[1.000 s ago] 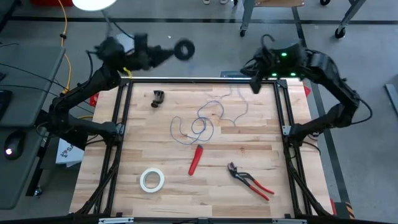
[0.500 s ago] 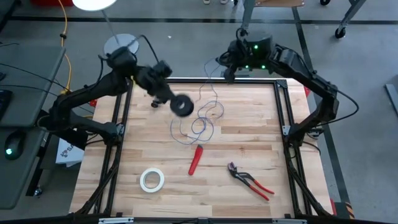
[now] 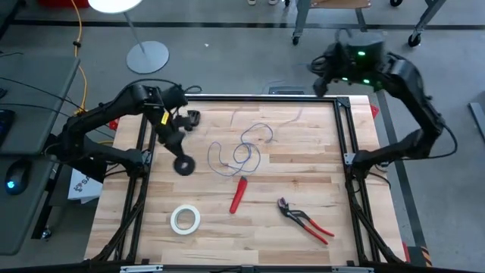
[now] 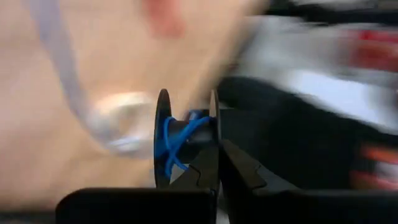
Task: Coil cords
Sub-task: Uncoil the blue wire cable from the black spool
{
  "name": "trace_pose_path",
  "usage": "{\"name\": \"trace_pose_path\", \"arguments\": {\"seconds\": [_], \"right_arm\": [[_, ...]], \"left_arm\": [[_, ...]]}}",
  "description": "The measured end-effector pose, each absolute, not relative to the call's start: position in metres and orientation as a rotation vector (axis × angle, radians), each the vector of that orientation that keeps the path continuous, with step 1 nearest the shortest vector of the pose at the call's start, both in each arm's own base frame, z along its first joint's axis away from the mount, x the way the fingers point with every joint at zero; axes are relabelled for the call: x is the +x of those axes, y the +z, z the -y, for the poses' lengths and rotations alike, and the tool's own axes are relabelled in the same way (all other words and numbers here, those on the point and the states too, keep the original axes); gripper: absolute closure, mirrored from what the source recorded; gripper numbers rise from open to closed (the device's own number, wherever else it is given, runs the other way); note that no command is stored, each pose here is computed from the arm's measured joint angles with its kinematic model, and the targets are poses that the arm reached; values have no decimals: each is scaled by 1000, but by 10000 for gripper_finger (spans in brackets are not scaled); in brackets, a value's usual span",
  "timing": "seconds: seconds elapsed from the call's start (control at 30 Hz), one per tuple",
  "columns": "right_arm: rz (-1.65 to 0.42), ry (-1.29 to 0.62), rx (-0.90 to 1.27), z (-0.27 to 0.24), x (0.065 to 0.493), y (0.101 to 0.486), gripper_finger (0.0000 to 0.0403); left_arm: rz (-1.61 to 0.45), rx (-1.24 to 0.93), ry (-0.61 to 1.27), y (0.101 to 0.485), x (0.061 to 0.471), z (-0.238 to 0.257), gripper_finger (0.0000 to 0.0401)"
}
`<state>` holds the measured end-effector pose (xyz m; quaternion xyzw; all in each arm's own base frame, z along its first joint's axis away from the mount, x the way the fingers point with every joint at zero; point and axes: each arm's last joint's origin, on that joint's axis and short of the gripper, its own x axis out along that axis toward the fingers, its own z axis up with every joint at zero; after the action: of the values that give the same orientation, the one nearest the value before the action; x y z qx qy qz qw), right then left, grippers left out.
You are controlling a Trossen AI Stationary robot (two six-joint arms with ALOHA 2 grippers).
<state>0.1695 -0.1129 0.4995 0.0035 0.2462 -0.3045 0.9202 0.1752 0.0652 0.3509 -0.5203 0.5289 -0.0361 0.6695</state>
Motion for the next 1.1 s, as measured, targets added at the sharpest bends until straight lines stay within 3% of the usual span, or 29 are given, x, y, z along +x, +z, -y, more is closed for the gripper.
{"name": "trace_pose_path", "arguments": {"seconds": [0.07,0.17,0.37,0.57,0.77,0.93,1.1], "right_arm": [[-490,-649,31,104,155,504,403],[-474,-657,62,92,136,508,403],[-506,-661,188,74,109,505,403],[-522,-554,262,73,115,501,403],[-506,-457,200,84,153,499,403],[-490,-360,147,99,203,491,403],[-480,-248,110,119,255,472,403]], "left_arm": [[-1323,-1022,131,342,171,-70,401],[-1343,-828,388,338,172,-80,401],[-1006,-798,485,346,195,-101,401],[-390,-783,302,387,230,-127,401],[138,-764,60,443,238,-138,401],[287,-890,-146,463,237,-136,401],[222,-972,-427,469,243,-124,401]]}}
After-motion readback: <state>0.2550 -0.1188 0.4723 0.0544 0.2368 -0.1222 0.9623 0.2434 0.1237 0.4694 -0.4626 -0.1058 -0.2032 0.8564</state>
